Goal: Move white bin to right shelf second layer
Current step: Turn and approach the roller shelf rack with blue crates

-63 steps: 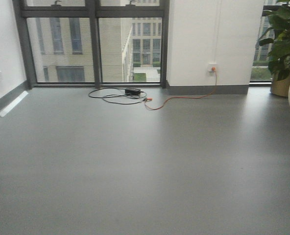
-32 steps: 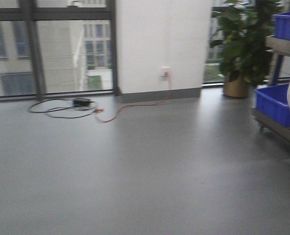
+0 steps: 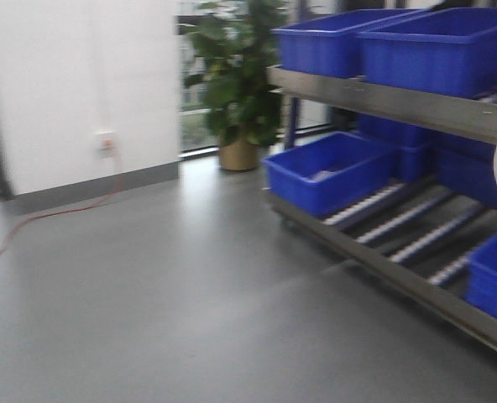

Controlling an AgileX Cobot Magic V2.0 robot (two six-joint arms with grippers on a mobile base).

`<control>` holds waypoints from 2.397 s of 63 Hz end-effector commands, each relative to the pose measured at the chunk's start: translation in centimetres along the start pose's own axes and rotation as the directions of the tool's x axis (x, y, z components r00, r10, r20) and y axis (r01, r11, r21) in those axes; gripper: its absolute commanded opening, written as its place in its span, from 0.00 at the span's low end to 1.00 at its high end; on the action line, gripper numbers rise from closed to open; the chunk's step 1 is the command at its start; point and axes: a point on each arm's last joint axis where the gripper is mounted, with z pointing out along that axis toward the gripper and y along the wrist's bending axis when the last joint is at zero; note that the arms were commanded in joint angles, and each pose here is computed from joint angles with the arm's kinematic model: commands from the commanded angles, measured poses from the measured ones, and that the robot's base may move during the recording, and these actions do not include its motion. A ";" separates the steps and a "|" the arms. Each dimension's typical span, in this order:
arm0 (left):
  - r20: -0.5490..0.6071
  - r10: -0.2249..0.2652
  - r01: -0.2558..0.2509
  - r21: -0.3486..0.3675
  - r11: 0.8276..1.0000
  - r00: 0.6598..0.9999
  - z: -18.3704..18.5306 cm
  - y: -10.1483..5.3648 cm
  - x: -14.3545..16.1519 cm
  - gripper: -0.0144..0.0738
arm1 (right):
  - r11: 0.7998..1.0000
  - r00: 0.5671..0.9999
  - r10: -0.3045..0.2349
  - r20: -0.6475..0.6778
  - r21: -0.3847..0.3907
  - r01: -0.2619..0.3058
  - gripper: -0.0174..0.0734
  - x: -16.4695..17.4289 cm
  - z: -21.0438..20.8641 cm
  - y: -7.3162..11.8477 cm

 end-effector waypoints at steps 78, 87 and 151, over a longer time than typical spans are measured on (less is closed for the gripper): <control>0.072 -0.013 0.013 0.005 1.000 0.997 0.0 0.0 0.1 0.26 | 1.000 0.993 -0.004 0.115 -0.006 0.005 0.25 -1.7 -0.6 0.1; 0.072 -0.013 0.013 0.005 1.000 0.997 0.0 0.0 0.1 0.26 | 1.000 0.993 -0.004 0.115 -0.006 0.005 0.25 -1.7 -0.6 0.1; 0.072 -0.014 0.012 0.026 1.000 0.997 0.0 -0.1 0.1 0.26 | 1.000 0.993 -0.004 0.115 -0.006 0.005 0.25 -1.7 -0.6 0.1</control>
